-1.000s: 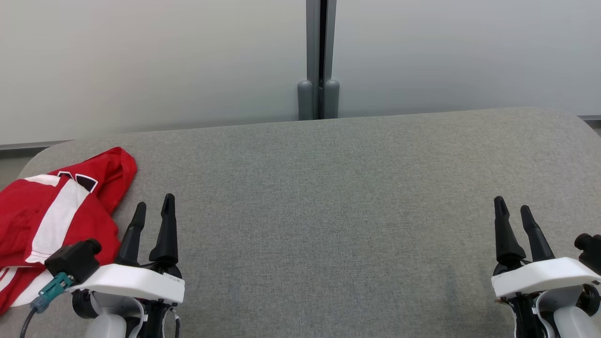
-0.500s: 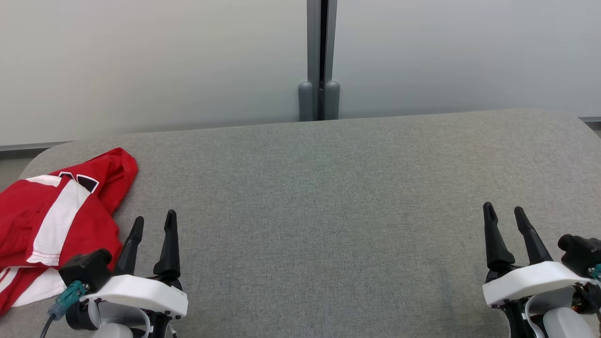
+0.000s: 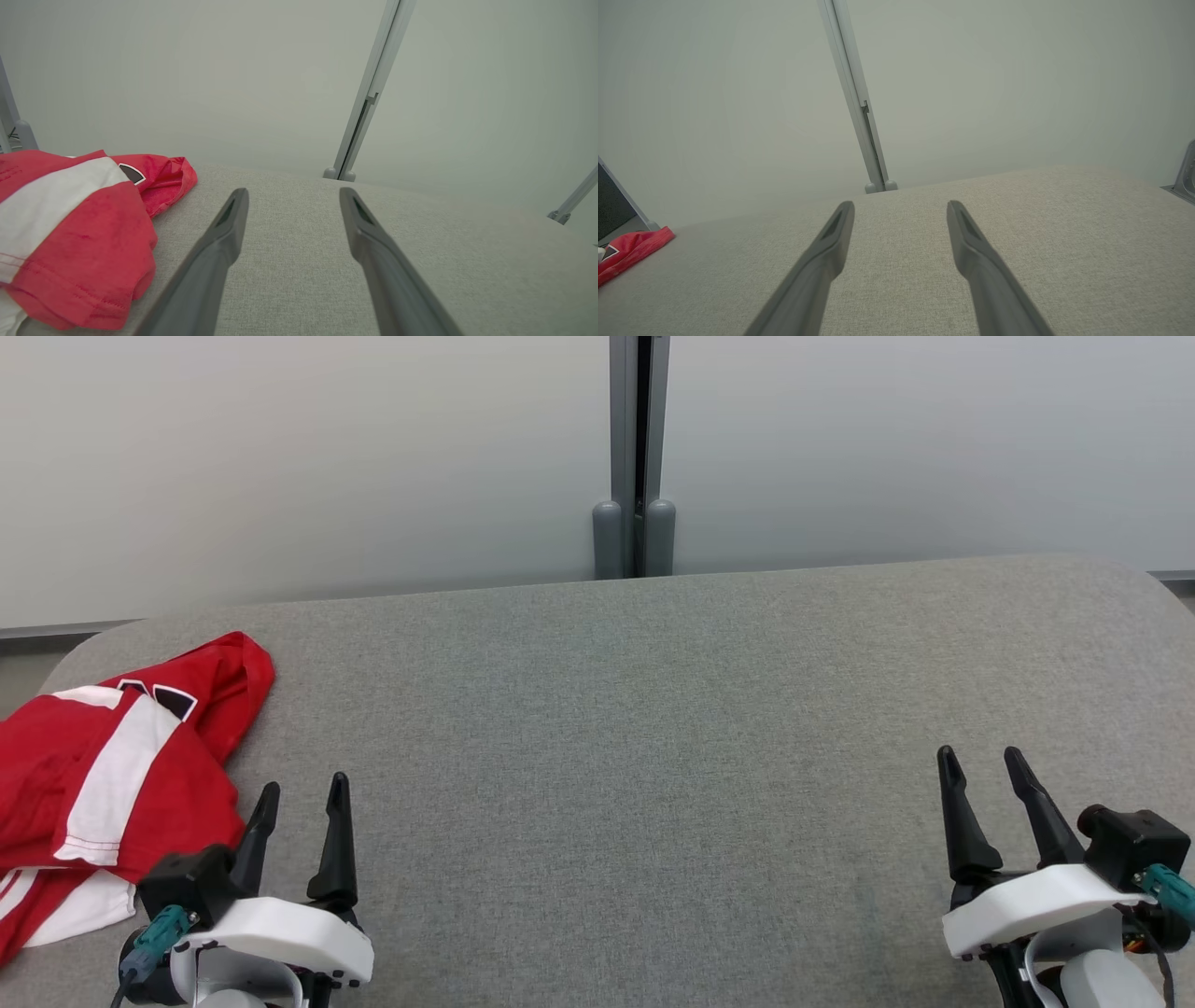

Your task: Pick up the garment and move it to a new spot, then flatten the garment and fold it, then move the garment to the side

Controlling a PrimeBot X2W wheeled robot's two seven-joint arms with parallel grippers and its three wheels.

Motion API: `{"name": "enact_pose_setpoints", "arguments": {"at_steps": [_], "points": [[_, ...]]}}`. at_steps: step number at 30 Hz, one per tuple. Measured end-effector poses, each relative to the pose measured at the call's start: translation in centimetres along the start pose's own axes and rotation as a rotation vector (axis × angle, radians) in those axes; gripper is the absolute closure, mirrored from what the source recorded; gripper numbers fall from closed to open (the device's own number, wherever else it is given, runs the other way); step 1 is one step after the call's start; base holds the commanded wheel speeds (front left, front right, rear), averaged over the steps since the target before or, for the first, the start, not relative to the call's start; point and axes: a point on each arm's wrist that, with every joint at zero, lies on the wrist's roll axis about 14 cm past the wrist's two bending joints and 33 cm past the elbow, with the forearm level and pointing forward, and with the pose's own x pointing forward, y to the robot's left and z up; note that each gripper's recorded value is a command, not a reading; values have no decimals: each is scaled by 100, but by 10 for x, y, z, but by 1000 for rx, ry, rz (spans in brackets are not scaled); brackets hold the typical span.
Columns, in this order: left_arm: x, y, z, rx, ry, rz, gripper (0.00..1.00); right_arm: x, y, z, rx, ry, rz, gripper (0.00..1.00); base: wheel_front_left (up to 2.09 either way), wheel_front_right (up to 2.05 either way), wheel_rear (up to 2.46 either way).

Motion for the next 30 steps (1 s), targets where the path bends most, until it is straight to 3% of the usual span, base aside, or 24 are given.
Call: {"name": "enact_pose_setpoints", "arguments": {"at_steps": [30], "points": [[-3, 4, -3, 199, -8, -11, 0, -2, 8, -6, -97, -6, 42, 0, 0, 0, 0]]}}
